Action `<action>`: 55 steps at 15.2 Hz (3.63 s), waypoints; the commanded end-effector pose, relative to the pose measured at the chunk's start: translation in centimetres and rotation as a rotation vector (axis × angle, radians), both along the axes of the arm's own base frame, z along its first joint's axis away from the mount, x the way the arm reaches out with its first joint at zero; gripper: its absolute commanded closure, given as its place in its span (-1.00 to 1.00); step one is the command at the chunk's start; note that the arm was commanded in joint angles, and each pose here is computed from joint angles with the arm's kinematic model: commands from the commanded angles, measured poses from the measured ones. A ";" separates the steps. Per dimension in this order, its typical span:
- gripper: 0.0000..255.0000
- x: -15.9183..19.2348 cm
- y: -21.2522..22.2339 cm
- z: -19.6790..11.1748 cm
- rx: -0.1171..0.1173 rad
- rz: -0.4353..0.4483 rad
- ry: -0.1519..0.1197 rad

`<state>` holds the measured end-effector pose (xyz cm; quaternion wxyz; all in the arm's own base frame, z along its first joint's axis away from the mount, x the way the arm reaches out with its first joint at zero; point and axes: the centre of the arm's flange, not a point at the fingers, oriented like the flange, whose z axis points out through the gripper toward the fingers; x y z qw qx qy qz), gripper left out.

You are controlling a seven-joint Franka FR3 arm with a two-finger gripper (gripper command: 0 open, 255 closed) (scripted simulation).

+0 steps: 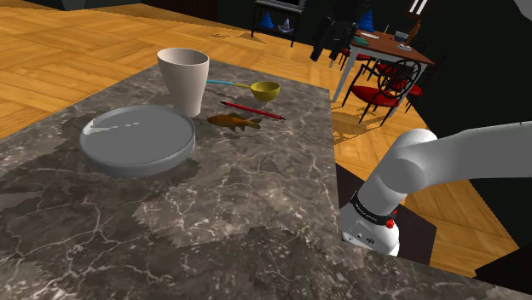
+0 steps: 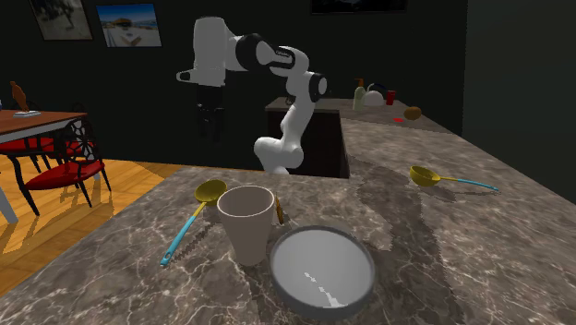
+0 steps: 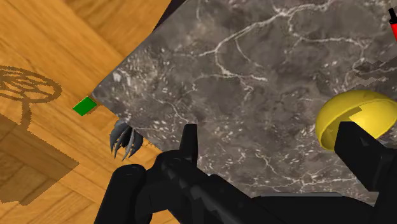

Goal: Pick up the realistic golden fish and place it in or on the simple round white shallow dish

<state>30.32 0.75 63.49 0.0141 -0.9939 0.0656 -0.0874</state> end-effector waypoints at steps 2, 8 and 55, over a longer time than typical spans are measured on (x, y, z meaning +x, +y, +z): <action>-1.00 0.6 1.2 -0.2 -0.010 0.037 0.005; -1.00 3.3 9.0 -1.7 -0.070 0.258 0.032; 1.00 1.4 30.6 -9.9 -0.240 0.879 0.111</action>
